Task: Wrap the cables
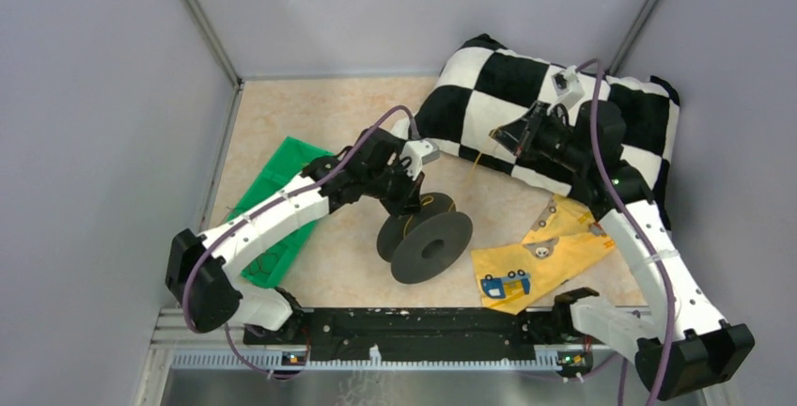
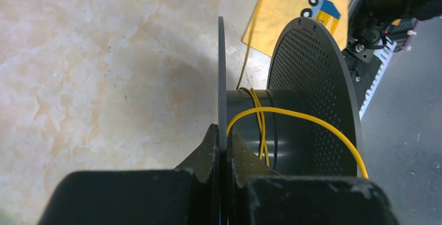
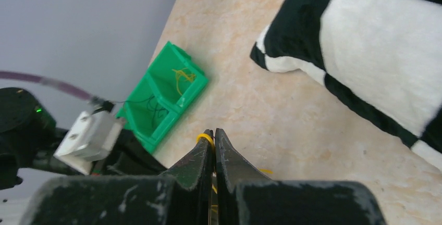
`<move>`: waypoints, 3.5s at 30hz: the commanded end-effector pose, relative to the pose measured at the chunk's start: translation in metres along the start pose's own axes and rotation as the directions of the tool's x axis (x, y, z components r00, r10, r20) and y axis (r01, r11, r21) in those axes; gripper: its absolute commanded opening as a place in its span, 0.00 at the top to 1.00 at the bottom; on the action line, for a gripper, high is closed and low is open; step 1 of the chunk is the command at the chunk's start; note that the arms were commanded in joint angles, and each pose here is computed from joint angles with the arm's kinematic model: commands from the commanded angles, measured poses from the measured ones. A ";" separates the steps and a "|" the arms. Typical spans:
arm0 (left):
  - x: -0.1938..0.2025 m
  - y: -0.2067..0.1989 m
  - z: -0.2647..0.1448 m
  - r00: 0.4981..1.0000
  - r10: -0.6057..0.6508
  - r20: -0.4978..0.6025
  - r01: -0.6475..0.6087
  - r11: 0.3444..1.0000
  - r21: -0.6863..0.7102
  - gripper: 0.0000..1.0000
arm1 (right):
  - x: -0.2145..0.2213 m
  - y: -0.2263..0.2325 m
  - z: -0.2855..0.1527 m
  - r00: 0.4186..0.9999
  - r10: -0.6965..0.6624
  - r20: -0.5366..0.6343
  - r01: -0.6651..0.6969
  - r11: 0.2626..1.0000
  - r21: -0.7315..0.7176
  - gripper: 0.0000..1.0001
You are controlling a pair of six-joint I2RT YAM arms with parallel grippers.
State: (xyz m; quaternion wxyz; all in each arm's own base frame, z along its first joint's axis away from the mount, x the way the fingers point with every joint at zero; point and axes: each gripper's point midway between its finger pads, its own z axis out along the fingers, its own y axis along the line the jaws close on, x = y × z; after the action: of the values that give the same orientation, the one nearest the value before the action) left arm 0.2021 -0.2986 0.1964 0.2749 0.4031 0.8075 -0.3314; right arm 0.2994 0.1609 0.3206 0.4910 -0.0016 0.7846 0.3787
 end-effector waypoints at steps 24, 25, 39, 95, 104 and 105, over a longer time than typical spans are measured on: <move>-0.105 0.029 0.000 0.845 -0.372 0.384 0.463 0.869 -0.177 1.00 | 0.142 0.105 0.006 0.940 -0.233 -0.251 0.187 0.963 -0.193 1.00; -0.106 0.031 -0.003 0.833 -0.380 0.403 0.480 0.858 -0.184 1.00 | 0.143 0.108 0.007 0.941 -0.229 -0.248 0.182 0.963 -0.198 1.00; -0.062 0.101 -0.013 0.812 -0.324 0.486 0.563 0.655 -0.505 1.00 | 0.122 0.154 -0.005 0.957 -0.235 -0.173 0.174 0.936 -0.306 1.00; -0.159 0.010 -0.099 0.507 -0.722 0.470 0.702 0.663 0.262 1.00 | 0.144 0.027 -0.039 0.980 -0.127 0.155 0.126 0.992 0.016 0.90; -0.160 -0.001 -0.097 0.529 -0.728 0.435 0.661 0.675 0.326 1.00 | 0.124 0.006 -0.058 0.949 -0.020 0.315 0.016 1.000 0.016 0.66; -0.160 -0.002 -0.097 0.531 -0.730 0.430 0.659 0.675 0.332 1.00 | 0.122 0.007 -0.058 0.946 -0.020 0.324 0.016 1.000 0.016 0.65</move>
State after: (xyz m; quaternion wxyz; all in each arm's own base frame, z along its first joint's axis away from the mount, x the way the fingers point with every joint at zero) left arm 0.2789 -0.2926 0.3248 0.2880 -0.0774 0.8192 -0.4898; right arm 0.1819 0.1841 0.2311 0.5942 0.0216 0.7197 0.3584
